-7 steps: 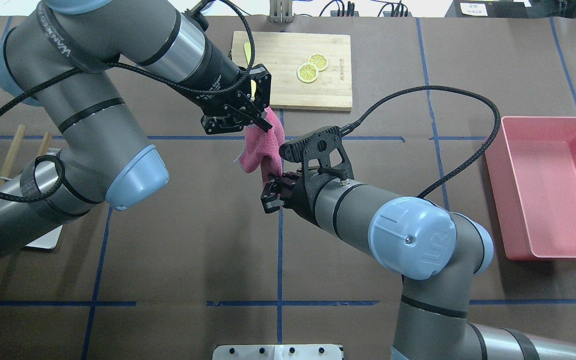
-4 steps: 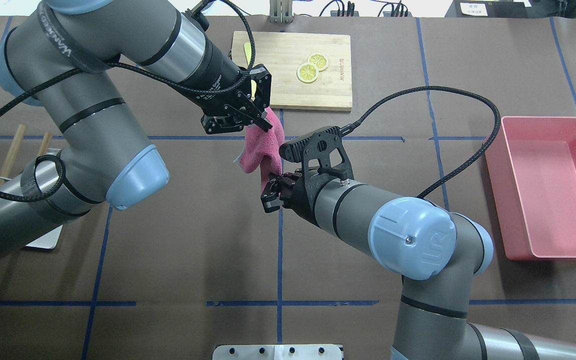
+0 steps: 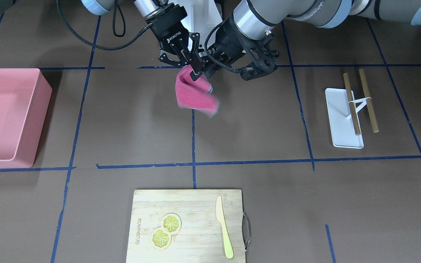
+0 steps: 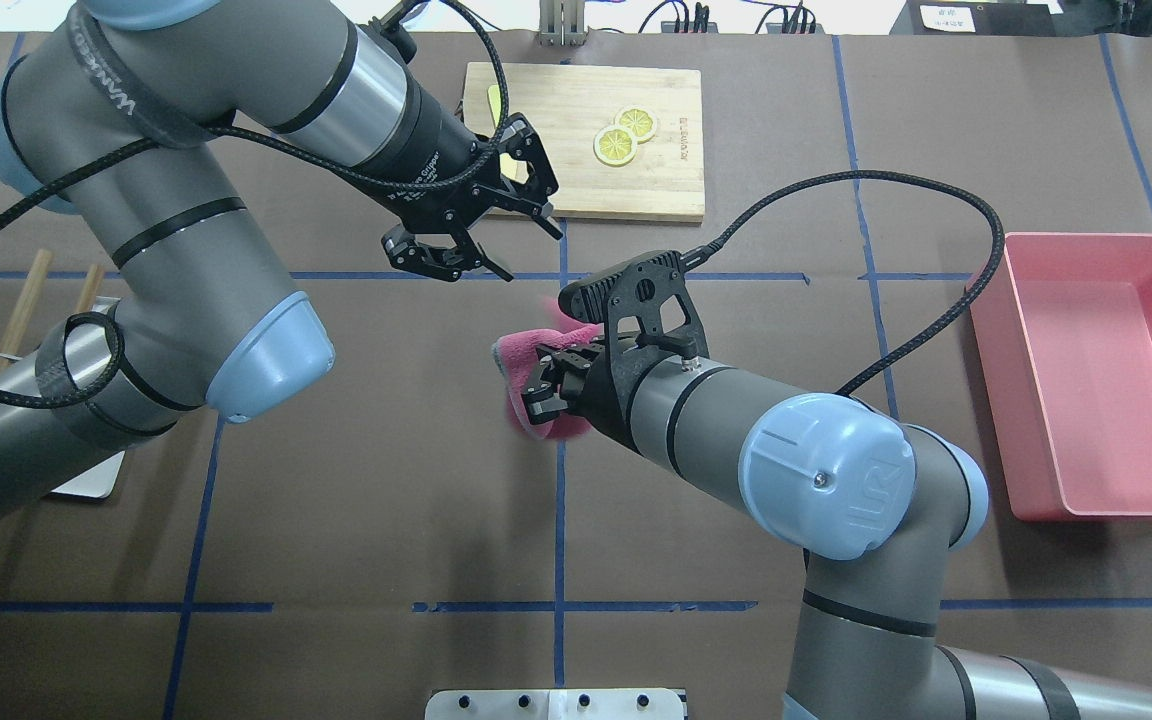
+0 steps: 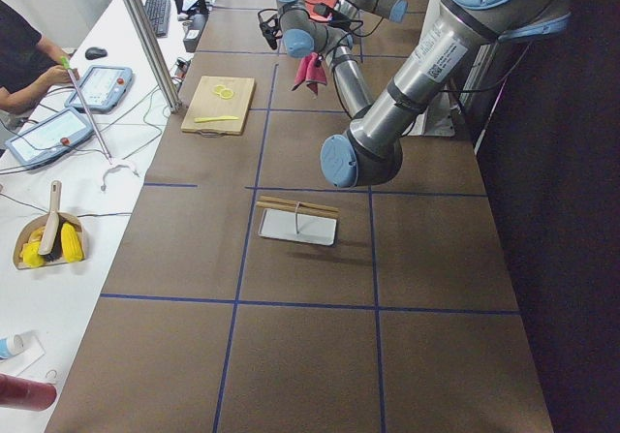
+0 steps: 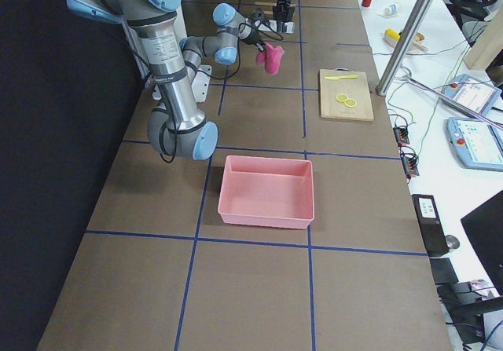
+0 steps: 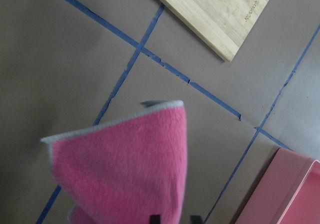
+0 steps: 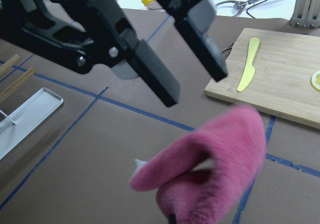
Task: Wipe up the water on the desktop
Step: 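Release the cloth with the left gripper and lower it with the right gripper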
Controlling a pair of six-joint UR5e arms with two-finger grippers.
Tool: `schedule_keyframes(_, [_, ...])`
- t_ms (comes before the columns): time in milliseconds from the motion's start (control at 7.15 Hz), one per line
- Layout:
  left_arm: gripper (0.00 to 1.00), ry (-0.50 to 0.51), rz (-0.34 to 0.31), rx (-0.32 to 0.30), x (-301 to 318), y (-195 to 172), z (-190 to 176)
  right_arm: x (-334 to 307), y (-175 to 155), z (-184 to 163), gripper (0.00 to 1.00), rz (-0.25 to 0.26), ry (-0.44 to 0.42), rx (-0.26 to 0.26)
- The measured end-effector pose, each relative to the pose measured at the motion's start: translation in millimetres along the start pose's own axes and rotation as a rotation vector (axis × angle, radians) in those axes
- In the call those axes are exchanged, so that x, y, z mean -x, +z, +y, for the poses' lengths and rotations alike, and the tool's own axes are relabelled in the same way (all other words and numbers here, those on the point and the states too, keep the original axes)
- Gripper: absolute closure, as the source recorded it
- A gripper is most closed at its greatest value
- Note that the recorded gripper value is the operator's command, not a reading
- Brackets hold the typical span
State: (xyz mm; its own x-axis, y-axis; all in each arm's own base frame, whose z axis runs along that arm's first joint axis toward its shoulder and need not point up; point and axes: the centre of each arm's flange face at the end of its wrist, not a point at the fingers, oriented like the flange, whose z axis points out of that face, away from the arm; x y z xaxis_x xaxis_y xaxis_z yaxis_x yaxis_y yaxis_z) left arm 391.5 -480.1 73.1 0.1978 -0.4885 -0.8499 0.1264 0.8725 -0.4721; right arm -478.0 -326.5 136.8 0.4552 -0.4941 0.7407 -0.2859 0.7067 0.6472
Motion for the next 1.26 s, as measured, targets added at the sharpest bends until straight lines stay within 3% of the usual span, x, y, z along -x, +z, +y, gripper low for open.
schedule_keyframes(419, [0.00,-0.002,0.000,-0.004,1,-1,-2,0,-3,-2,1.00,-0.004,0.001,-0.003])
schedule_keyframes(699, [0.00,-0.014,-0.010,-0.041,6,-11,-25,-1,-14,-7,1.00,0.002,0.003,0.004])
schedule_keyframes(979, [0.00,0.002,-0.062,-0.102,34,-33,-64,-1,-41,-11,1.00,0.064,0.020,0.102])
schedule_keyframes(1258, [0.00,0.068,-0.157,-0.150,66,-68,-76,-5,-63,-9,1.00,0.104,0.142,0.259])
